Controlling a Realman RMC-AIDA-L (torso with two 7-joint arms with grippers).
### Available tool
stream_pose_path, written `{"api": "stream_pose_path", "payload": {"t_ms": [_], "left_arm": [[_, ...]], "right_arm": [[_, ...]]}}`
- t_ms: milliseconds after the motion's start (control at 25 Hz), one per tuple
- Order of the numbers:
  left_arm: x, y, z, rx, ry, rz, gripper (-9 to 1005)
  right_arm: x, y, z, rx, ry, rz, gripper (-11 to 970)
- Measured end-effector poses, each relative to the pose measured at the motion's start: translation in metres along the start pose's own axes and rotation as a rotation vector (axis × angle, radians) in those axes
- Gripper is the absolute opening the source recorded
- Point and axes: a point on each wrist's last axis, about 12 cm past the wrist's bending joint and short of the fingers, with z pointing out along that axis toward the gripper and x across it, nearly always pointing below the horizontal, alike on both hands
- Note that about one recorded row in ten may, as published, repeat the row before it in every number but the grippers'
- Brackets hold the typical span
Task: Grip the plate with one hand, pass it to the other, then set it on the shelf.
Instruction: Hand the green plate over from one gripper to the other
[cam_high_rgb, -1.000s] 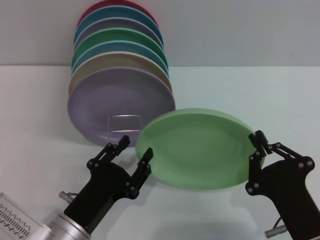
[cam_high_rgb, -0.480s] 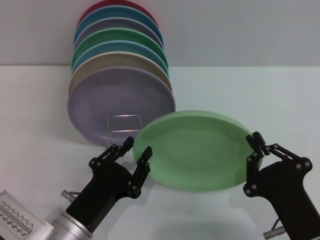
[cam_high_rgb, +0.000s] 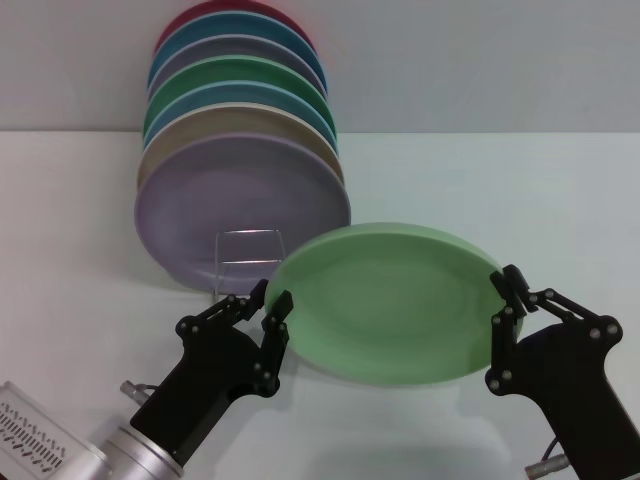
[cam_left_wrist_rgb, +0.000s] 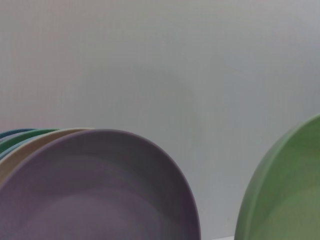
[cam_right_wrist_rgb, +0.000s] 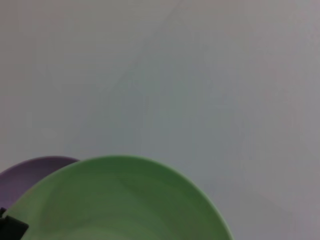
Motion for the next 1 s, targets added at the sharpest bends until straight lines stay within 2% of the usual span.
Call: {"api": "stream_pose_path", "payload": {"t_ms": [80,280,600,1000], "left_arm": [[-0.0001,0.0003,0.0002,-0.001,0.0,0.0,338],[-0.0002,0.0011,0.0005,-0.004,-0.001,0.002,208],[0.0003,0.0021,0.0,-0.001,0.003,0.009,124],[0.0001,0.0021,-0.0001,0.001,0.003,-0.002,73]], "right_arm": [[0.0001,0.0,0.0,0.0,0.0,0.0,16],[0.0001,0.0001,0.0004,-0.002,0.0,0.0,17],[-0.0002,0.0004,0.0007,-0.003,-0.001,0.001,17],[-0.0001,0.0006,0.0027,-0.006,-0.005,0.001,15]]}}
